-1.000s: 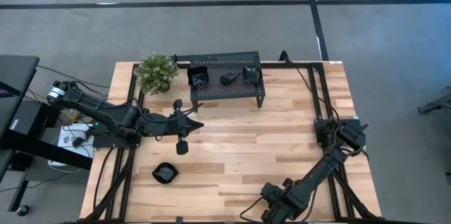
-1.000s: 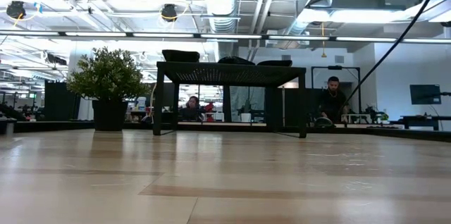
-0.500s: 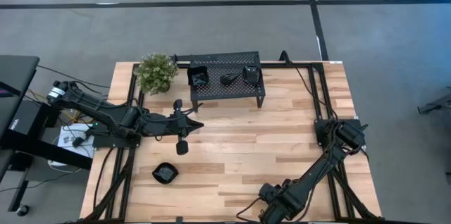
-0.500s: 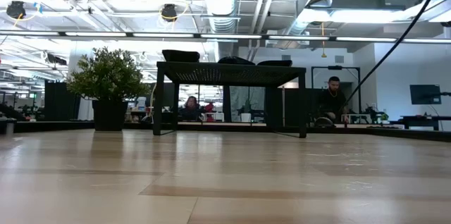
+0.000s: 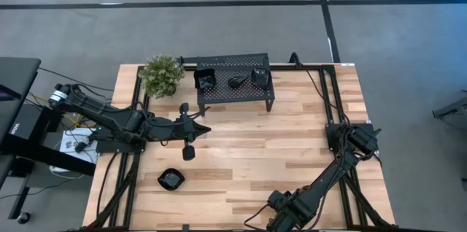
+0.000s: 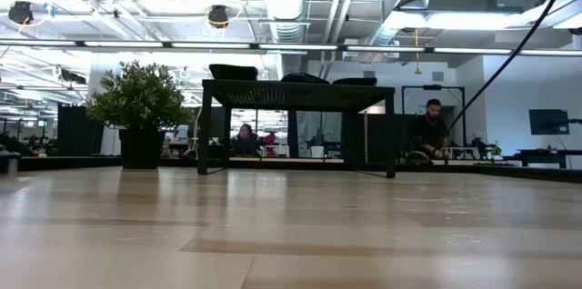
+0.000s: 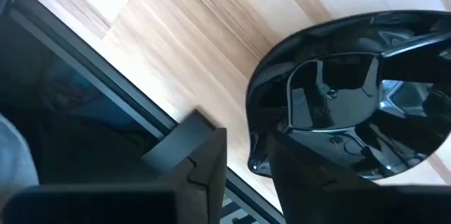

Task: Pick & Place Mini shaped plates
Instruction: Stack the leaf shaped plate on top of the leaf shaped plate on the shelf

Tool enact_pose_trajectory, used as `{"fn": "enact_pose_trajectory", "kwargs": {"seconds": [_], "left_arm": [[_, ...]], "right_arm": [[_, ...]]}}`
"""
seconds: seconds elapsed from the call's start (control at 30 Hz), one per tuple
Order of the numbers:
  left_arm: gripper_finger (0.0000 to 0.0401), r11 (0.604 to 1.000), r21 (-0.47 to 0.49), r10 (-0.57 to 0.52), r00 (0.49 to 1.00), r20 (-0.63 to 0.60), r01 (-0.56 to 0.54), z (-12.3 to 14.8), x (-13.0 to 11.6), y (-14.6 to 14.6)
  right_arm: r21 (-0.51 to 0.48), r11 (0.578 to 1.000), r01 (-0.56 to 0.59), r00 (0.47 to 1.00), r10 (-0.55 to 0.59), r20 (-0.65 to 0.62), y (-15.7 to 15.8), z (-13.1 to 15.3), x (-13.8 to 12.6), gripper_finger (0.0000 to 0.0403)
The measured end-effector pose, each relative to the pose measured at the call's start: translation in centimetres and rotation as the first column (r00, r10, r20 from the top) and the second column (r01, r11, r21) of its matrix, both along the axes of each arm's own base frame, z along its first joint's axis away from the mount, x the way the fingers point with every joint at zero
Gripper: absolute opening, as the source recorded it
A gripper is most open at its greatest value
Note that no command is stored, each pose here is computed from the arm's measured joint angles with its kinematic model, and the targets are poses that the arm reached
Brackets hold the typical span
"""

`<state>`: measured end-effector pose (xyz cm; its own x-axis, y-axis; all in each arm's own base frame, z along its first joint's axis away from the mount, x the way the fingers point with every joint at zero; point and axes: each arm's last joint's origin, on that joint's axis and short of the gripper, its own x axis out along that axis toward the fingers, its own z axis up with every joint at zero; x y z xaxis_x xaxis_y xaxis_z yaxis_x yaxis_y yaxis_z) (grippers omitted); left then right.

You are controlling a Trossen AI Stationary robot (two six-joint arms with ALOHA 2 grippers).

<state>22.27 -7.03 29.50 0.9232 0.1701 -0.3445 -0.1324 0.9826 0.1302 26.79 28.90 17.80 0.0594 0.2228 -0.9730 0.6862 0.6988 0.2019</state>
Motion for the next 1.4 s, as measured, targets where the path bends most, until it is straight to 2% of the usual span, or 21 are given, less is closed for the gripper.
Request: {"fn": "enact_pose_trajectory", "kwargs": {"seconds": [0.5, 0.73, 0.83, 1.03, 1.27, 1.33, 1.4], "left_arm": [[0.0012, 1.0, -0.004, 0.0, 1.0, 0.01, 0.0, 0.1, 0.0, 0.0], [0.0012, 1.0, -0.008, 0.0, 1.0, 0.022, 0.001, 0.2, 0.1, 0.0], [0.0012, 1.0, -0.009, 0.0, 1.0, 0.024, 0.0, 0.2, 0.1, 0.0], [0.0012, 1.0, -0.009, -0.002, 1.0, 0.03, 0.002, 0.3, 0.1, 0.0], [0.0012, 1.0, -0.012, -0.001, 0.999, 0.04, 0.001, 0.4, 0.1, -0.1], [0.0012, 1.0, -0.012, -0.001, 0.999, 0.04, 0.002, 0.4, 0.1, -0.1], [0.0012, 1.0, -0.003, -0.004, 0.999, 0.039, 0.005, 0.4, 0.1, -0.1]], "right_arm": [[-0.027, 1.0, -0.012, 1.0, 0.012, -0.019, 0.1, -1.6, -1.0, 0.0102], [-0.11, 0.993, -0.039, 0.998, 0.034, -0.045, -0.5, -1.7, -1.5, 0.01], [-0.121, 0.99, -0.071, 0.997, 0.065, -0.052, -0.6, -1.8, -1.6, 0.0081], [-0.125, 0.979, -0.164, 0.986, 0.159, -0.047, -0.7, -1.7, -1.5, 0.0009], [-0.151, 0.964, -0.217, 0.974, 0.204, -0.098, -1.0, -0.9, -1.7, 0.0012], [-0.169, 0.948, -0.268, 0.96, 0.249, -0.125, -1.1, 0.1, -1.6, 0.0004], [-0.222, 0.916, -0.335, 0.939, 0.307, -0.152, -1.5, 1.2, -1.6, 0.0004]]}}
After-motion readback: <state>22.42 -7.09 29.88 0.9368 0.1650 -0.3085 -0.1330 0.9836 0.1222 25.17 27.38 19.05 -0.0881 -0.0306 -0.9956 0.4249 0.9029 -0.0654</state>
